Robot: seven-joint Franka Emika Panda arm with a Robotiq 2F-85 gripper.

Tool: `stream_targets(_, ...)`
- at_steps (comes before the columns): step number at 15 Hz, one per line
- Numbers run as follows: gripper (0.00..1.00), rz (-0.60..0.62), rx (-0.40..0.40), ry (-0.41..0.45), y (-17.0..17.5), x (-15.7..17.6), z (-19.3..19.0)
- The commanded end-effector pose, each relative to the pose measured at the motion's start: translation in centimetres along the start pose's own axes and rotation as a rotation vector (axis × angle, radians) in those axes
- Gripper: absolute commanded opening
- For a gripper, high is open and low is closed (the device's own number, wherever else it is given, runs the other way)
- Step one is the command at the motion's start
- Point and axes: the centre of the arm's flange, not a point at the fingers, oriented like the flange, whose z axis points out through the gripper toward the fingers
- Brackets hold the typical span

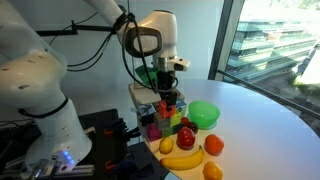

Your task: Put the orange block in the box

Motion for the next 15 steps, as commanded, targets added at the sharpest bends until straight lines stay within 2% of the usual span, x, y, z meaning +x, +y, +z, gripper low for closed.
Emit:
stream_targets(1,0.28,-0.017,-0.018,0.004,-0.9,-0.8,-1.9)
stream_targets(7,0.27,-0.052,-0.025,0.009,-3.5,-0.3,-3.3)
stream_targets(15,0.27,-0.081,-0.030,0.018,-9.4,1.8,-2.9)
